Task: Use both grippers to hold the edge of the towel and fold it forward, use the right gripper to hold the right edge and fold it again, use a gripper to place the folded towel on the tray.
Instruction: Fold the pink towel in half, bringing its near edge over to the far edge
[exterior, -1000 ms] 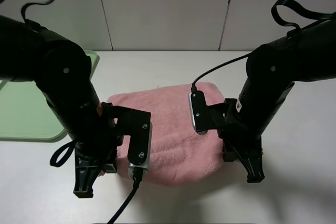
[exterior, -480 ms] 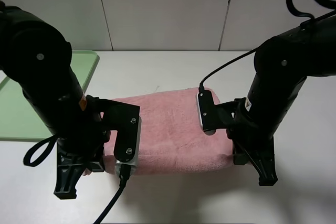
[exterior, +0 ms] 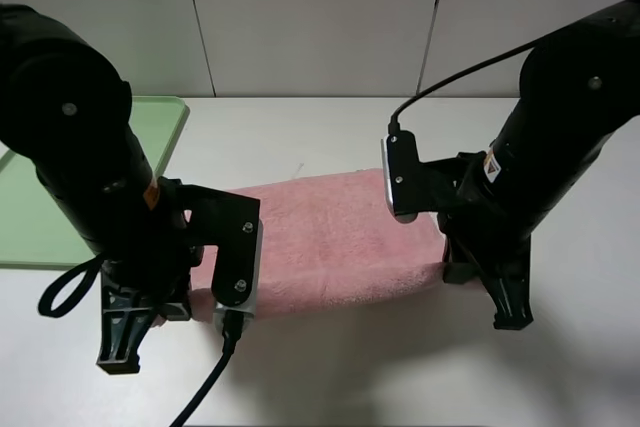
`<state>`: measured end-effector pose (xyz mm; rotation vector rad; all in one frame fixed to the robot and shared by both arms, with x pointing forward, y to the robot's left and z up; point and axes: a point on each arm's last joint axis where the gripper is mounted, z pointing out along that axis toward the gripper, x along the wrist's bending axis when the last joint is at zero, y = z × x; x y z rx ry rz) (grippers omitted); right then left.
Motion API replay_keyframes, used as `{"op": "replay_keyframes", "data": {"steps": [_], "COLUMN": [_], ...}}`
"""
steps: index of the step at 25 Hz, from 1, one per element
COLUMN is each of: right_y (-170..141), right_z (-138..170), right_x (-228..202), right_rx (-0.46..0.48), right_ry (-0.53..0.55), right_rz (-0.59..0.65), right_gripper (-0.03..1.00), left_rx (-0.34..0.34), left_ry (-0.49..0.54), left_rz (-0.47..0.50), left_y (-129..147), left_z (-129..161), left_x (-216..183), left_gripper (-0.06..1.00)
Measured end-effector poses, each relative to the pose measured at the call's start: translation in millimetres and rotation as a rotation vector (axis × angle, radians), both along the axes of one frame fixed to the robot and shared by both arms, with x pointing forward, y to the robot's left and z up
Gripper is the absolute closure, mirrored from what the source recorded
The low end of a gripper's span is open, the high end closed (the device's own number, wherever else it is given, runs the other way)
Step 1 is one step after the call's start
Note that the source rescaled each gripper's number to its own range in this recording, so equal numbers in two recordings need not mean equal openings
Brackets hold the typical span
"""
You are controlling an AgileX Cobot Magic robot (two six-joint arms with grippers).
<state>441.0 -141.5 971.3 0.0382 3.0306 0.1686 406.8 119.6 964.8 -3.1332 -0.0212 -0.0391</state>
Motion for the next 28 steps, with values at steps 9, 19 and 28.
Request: {"op": "replay_keyframes", "data": {"steps": [9, 19, 28], "right_y": [19, 36, 42], "right_z": [34, 29, 14], "right_x": [29, 55, 70], "right_rx": [0.074, 0.047, 0.036], "right_ry": [-0.114, -0.132, -0.191], "right_rz": [-0.008, 0.011, 0.042], "right_gripper": [0.97, 0.97, 0.97], "left_rx": [0.015, -0.099, -0.178], "left_ry": [-0.088, -0.206, -0.305], "left_rz": [0.076, 0.254, 0.324], "left_y": [7, 34, 48], "left_z": [1, 3, 6], "left_x": [14, 54, 76], "left_gripper": [0.94, 0.94, 0.94]}}
